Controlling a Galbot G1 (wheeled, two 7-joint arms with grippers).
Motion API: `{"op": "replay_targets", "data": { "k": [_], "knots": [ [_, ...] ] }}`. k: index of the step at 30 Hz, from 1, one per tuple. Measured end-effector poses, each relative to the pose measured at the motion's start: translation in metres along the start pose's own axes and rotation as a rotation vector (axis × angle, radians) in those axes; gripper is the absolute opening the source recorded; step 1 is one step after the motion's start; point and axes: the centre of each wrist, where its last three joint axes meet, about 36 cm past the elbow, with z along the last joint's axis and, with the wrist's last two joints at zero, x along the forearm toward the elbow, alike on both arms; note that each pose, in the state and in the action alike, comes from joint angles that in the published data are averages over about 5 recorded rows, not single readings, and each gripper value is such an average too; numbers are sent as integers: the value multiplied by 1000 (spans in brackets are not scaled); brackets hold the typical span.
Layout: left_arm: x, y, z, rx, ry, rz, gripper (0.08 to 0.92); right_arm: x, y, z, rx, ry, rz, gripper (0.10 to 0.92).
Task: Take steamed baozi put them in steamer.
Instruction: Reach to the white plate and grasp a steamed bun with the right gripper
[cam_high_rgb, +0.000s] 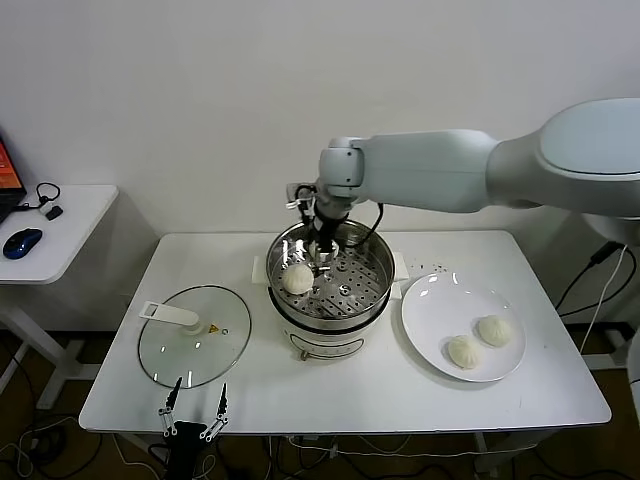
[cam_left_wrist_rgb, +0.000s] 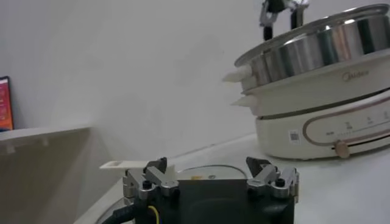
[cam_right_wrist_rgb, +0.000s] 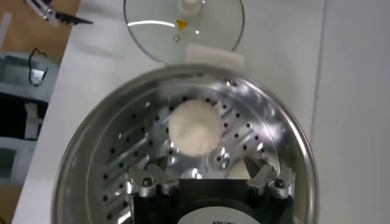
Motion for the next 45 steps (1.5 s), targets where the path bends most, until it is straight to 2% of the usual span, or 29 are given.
{"op": "replay_targets", "data": {
  "k": [8,15,29,45],
  "knots": [
    [1,-1,0,-3,2,6,823,53,7,91,-36,33,-25,823],
    [2,-4,1,-2,5,8,823,61,32,166,-59,57,-80,823],
    [3,-3,4,-3,17,3,823,5,98,257,-99,118,-174,823],
    [5,-4,7,-5,23,6,823,-62,146,286,-143,149,-165,823]
  ]
}}
